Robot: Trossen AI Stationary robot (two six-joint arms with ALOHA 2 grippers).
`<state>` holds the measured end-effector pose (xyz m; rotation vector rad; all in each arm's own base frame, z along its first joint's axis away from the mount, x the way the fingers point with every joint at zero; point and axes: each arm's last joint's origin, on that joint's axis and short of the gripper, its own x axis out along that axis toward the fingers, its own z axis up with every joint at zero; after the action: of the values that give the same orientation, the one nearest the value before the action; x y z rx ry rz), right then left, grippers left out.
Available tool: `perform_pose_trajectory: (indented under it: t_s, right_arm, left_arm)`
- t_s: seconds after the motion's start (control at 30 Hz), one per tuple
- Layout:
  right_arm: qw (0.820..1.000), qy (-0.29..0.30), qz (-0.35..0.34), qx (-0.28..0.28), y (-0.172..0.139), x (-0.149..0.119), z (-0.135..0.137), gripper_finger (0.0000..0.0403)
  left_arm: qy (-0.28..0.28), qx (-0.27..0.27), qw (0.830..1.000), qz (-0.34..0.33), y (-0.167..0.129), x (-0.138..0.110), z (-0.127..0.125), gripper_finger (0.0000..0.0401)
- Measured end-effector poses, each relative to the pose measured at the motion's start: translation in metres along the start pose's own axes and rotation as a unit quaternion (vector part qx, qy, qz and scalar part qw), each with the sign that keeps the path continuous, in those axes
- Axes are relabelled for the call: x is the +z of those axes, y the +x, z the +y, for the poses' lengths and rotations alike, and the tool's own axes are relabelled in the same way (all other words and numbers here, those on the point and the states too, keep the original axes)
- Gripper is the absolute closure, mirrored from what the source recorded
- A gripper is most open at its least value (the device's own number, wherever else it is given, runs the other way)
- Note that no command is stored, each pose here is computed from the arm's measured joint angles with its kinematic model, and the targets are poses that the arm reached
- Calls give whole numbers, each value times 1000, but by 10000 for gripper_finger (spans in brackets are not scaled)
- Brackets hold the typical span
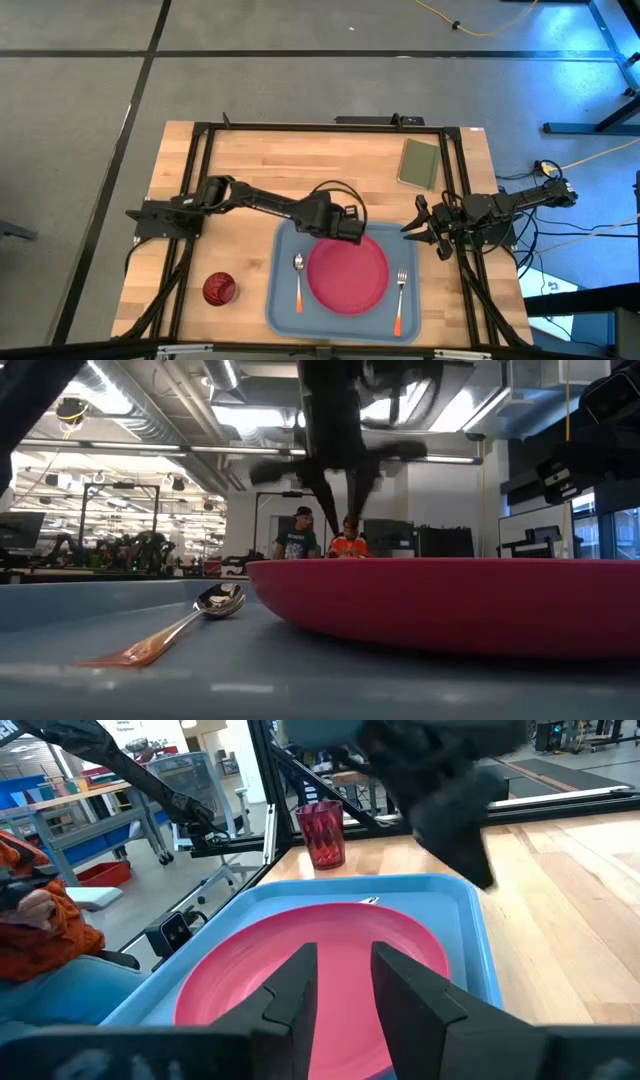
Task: Pick and place plate/cup/fork/spoon on tray
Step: Adjust the pink plate on the blue serving tray
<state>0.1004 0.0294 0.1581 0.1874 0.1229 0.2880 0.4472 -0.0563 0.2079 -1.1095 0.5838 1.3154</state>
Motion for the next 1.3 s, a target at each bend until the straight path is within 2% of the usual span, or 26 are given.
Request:
perform_pose_trajectory:
  t_s: [0.23, 0.33, 0.67, 1.0, 1.3]
  right_arm:
    - [1000, 0, 1, 0, 0, 0, 0, 301]
    - [1000, 0, 1, 0, 0, 0, 0, 301]
    - [1000, 0, 2, 0, 0, 0, 0, 301]
    - [1000, 0, 2, 0, 0, 0, 0, 301]
    - [1000, 0, 2, 0, 0, 0, 0, 301]
  left_arm:
    - [-13, 16, 999, 39, 24, -14, -1, 328]
    - [-17, 5, 999, 45, 29, -20, -4, 328]
    - [-15, -45, 998, 49, 14, -42, -5, 328]
    - [-11, -61, 996, 60, 4, -59, 0, 328]
    - [-20, -68, 997, 13, 8, -51, -2, 328]
